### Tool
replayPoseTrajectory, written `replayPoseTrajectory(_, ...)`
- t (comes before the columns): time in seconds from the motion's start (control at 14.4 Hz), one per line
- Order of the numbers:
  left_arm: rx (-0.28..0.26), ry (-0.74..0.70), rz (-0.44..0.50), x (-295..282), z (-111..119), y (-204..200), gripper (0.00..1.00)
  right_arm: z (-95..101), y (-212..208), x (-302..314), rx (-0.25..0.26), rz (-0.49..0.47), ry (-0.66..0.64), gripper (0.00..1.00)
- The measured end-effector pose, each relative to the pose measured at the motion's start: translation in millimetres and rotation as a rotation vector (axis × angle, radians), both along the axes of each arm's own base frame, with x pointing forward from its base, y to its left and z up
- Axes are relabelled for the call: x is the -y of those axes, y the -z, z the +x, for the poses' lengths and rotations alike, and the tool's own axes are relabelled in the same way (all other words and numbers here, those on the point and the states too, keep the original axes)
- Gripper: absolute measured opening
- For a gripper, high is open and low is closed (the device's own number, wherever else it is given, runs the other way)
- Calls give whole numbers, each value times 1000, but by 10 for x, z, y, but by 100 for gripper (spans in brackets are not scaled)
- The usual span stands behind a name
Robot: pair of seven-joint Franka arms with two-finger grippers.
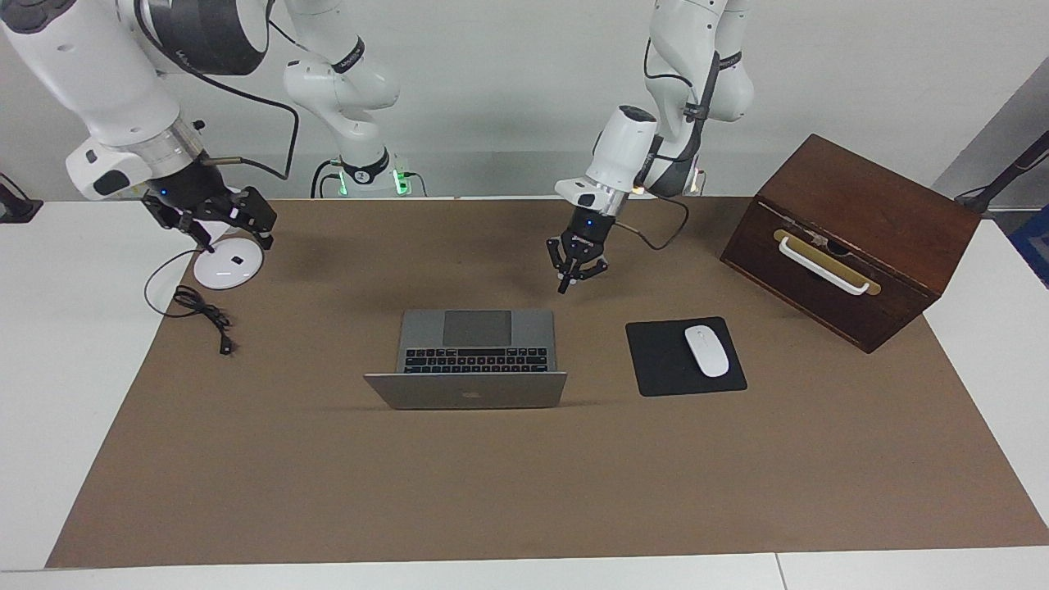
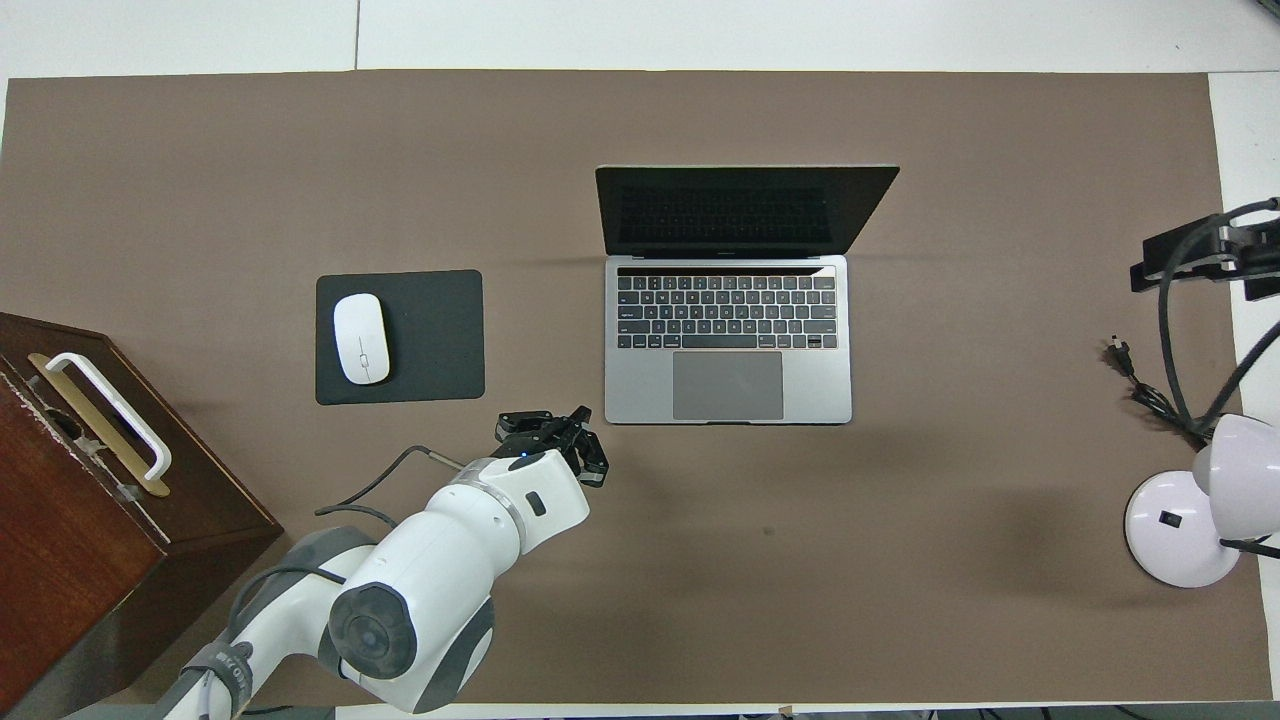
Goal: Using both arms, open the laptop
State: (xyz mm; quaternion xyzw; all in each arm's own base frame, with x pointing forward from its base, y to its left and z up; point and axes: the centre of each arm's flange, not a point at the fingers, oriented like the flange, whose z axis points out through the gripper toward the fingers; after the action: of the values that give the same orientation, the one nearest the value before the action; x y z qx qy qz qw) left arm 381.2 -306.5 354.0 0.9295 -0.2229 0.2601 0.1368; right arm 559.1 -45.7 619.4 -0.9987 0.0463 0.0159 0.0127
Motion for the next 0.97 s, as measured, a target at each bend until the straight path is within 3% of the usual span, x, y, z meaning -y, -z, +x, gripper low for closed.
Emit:
replayPoseTrajectory(0.28, -88, -43, 38, -273, 92, -219, 1, -366, -126, 173, 50, -5, 9, 100)
replayPoseTrajectory(0.69, -252, -117, 90, -830, 365, -1069, 1, -339, -51, -547, 53, -4, -99, 100)
replayPoseTrajectory(0.76, -275, -124, 102, -901, 394, -1162, 9, -340, -51, -599, 53, -4, -108, 100)
replayPoseTrajectory(0.9, -314, -136, 124, -1010, 456, -1284, 15, -340, -51, -573, 53, -3, -103, 100)
replayPoseTrajectory(0.97, -333, -143, 139, -1069, 486, -1347, 24, -339, -51, -557, 53, -3, -100, 100)
